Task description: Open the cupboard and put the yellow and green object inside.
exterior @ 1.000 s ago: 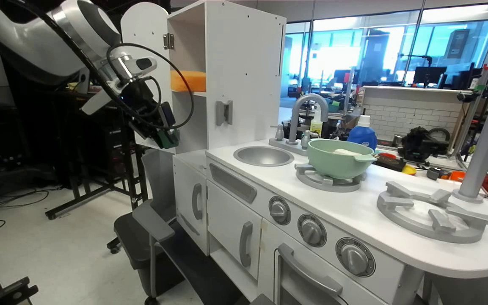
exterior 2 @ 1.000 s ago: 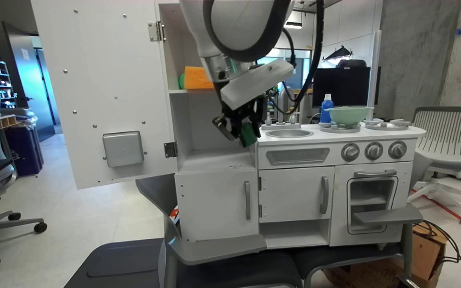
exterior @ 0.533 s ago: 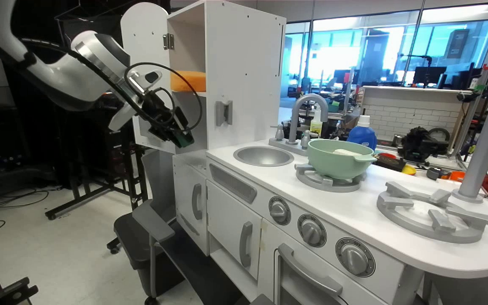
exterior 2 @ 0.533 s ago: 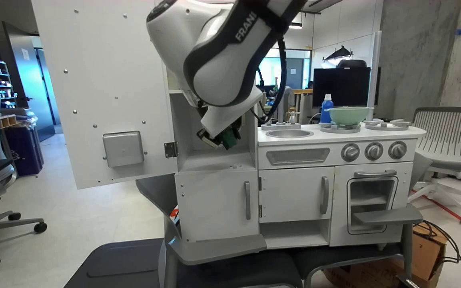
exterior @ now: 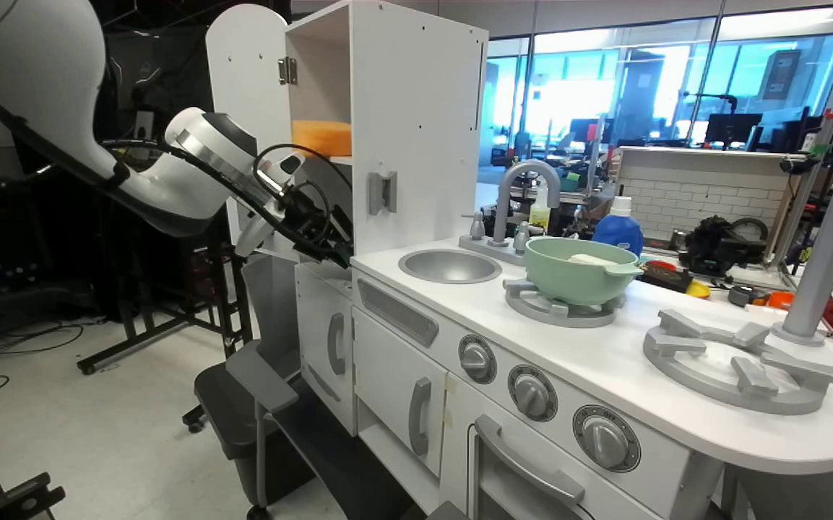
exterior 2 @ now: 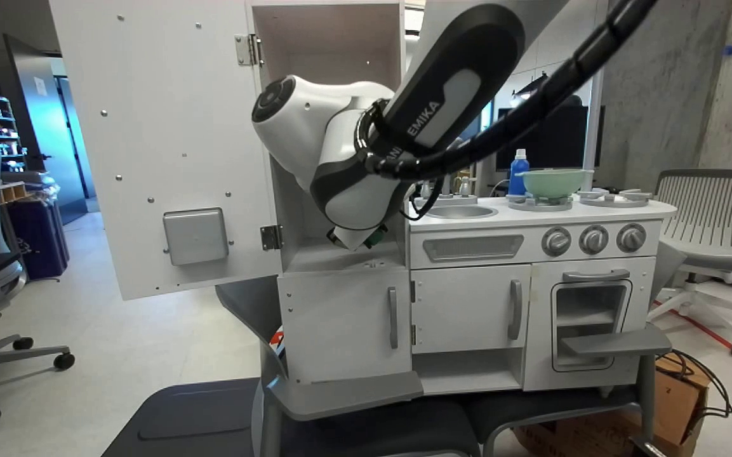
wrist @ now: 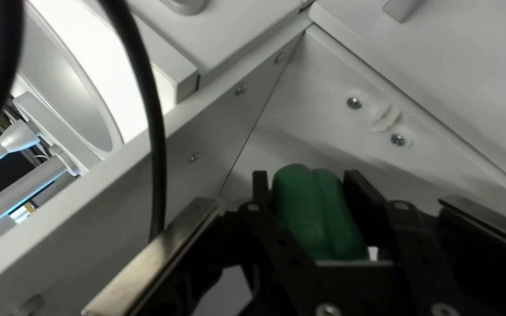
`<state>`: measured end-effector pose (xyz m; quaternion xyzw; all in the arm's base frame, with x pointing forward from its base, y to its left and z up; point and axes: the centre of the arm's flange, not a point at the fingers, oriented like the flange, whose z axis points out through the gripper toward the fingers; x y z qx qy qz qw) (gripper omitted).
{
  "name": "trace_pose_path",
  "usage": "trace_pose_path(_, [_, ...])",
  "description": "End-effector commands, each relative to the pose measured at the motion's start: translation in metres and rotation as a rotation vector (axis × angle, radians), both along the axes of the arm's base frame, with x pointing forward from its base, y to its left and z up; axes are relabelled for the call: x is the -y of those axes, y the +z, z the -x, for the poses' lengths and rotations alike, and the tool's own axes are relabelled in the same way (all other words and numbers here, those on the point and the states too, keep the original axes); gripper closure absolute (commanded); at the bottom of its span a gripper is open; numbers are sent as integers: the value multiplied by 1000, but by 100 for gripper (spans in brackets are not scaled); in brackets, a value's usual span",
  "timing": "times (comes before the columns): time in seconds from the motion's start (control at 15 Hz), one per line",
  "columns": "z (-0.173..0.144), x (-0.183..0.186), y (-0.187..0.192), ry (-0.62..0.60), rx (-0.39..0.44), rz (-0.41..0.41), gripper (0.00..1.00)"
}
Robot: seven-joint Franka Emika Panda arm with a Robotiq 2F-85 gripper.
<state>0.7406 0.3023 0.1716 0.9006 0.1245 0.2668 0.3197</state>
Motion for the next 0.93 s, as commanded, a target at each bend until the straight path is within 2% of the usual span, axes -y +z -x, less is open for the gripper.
trace_pose_path(0.0, [-36,-17,-4,11,68,47,79])
trace_pose_path(0.07, [-38,-18,-5,11,78,52,79])
trace_pose_path(0.13, [-40,-19,-7,9,88,50,37])
trace_pose_path(0.2, [-42,-19,-8,9,95,56,27])
trace_pose_path(0.4, [-47,-18,-7,2,111,63,7])
trace_pose_path(0.47, [-48,-17,-7,-3,114,68,1])
trace_pose_path(0.53, [-48,-17,-5,-6,119,68,0])
trace_pose_path(0.73, [-43,-21,3,-7,115,67,0])
trace_pose_path(0.87, [-31,-29,15,3,76,53,0])
